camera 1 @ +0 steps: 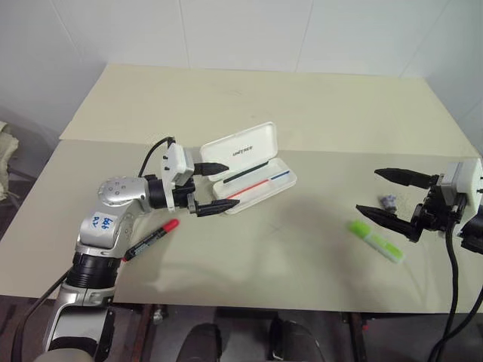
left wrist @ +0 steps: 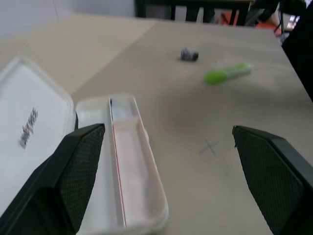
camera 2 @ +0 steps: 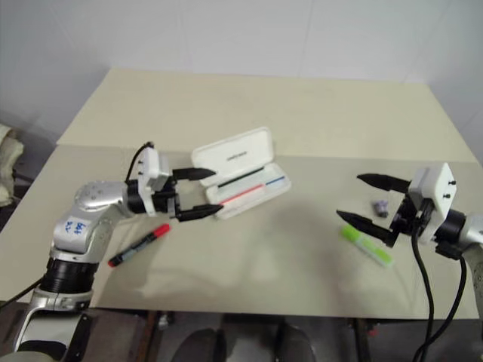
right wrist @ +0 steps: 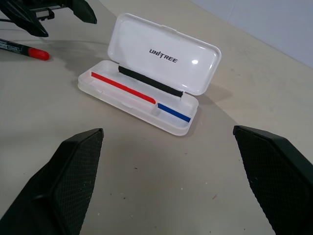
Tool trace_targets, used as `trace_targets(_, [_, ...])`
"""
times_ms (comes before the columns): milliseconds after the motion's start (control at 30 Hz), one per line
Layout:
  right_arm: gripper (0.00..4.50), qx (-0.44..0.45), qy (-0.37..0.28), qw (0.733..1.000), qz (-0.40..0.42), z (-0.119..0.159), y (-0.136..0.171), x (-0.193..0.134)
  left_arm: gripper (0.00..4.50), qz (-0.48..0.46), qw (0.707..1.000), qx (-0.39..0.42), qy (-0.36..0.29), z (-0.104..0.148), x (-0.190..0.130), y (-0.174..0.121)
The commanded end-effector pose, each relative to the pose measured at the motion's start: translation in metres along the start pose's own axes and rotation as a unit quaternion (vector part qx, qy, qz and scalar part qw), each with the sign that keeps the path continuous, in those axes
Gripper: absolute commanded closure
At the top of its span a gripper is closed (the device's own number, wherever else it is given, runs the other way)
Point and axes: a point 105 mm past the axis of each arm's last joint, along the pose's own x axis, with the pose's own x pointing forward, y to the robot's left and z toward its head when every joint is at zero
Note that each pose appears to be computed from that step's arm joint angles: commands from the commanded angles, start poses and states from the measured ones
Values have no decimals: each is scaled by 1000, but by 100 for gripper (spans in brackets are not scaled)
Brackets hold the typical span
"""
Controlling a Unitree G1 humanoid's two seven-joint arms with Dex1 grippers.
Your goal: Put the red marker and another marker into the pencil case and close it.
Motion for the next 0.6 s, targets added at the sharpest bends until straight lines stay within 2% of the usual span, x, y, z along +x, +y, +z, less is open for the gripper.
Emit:
trace_targets(33, [0, -18, -7, 1000, 9, 9, 0, -1, 2, -5, 1000, 28, -13, 16, -5, -1])
trace_targets(300, [0, -15, -26, 999, 17, 5, 8, 16, 2, -5, 999, 37, -7, 12, -6, 2])
trace_targets(400, [0, -18, -41, 999, 26, 7, 7, 25, 66, -13, 999, 42, -3, 11, -5, 1])
trace_targets(600, [0, -19, -66, 997, 45, 8, 21, 46, 265, -24, 999, 40, 29, -2, -3, -5])
